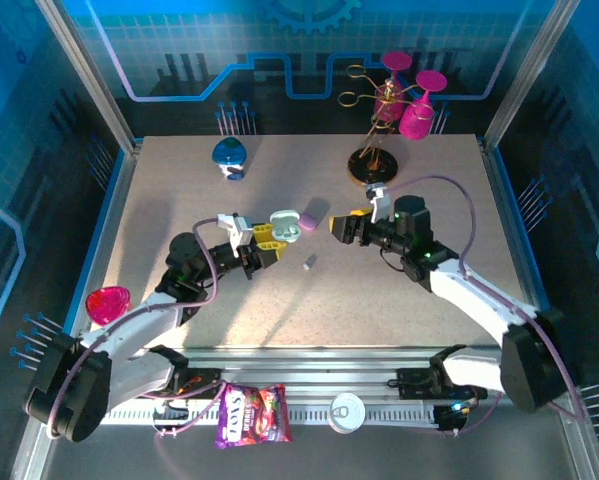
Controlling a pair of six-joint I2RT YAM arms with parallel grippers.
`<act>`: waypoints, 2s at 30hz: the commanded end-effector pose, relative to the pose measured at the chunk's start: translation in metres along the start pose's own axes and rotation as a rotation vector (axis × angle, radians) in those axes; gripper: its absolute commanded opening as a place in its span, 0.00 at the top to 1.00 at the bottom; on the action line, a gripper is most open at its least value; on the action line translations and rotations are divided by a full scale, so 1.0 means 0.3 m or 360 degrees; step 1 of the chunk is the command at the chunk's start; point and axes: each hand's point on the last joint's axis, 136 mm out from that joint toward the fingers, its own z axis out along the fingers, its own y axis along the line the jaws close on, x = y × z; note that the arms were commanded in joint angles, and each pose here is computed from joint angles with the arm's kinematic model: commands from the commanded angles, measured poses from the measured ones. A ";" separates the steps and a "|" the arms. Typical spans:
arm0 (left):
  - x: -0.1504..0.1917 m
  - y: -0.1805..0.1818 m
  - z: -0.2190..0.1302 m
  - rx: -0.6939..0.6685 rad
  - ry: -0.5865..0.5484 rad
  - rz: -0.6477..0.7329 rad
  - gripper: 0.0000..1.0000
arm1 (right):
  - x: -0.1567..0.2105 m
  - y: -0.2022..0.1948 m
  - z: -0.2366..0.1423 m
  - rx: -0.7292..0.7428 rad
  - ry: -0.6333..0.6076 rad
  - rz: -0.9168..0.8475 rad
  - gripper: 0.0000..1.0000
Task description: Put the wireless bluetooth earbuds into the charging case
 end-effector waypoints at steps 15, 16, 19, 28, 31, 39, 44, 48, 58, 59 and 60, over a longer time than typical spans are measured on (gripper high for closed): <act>-0.051 -0.031 -0.023 0.0034 -0.0066 0.0048 0.73 | 0.387 0.005 0.394 -0.0047 0.0909 0.0092 0.26; -0.050 -0.032 -0.023 0.0035 -0.0065 0.0048 0.73 | 0.394 0.009 0.411 -0.0058 0.0928 0.0085 0.25; -0.048 -0.033 -0.023 0.0038 -0.0061 0.0044 0.73 | 0.422 0.011 0.445 -0.0075 0.0990 0.0092 0.26; -0.037 -0.026 -0.020 0.0028 -0.0052 0.0051 0.73 | 0.486 0.021 0.422 -0.0128 0.1078 0.0150 0.29; -0.035 -0.024 -0.020 0.0025 -0.0052 0.0049 0.73 | 0.500 0.034 0.388 -0.0156 0.1088 0.0164 0.33; -0.031 -0.024 -0.019 0.0028 -0.0052 0.0041 0.73 | 0.532 0.041 0.319 -0.0144 0.1098 0.0191 0.35; -0.025 -0.021 -0.017 0.0027 -0.0047 0.0037 0.73 | 0.536 0.070 0.282 -0.0165 0.1087 0.0207 0.36; -0.026 -0.021 -0.015 0.0032 -0.0049 0.0037 0.73 | 0.505 0.075 0.266 -0.0139 0.1040 0.0178 0.37; -0.025 -0.023 -0.017 0.0036 -0.0052 0.0033 0.73 | 0.488 0.048 0.353 -0.0119 0.1093 0.0062 0.37; -0.023 -0.023 -0.016 0.0036 -0.0048 0.0029 0.73 | 0.493 0.051 0.364 -0.0138 0.1108 0.0068 0.37; -0.019 -0.024 -0.017 0.0038 -0.0045 0.0027 0.73 | 0.498 0.054 0.372 -0.0157 0.1117 0.0077 0.38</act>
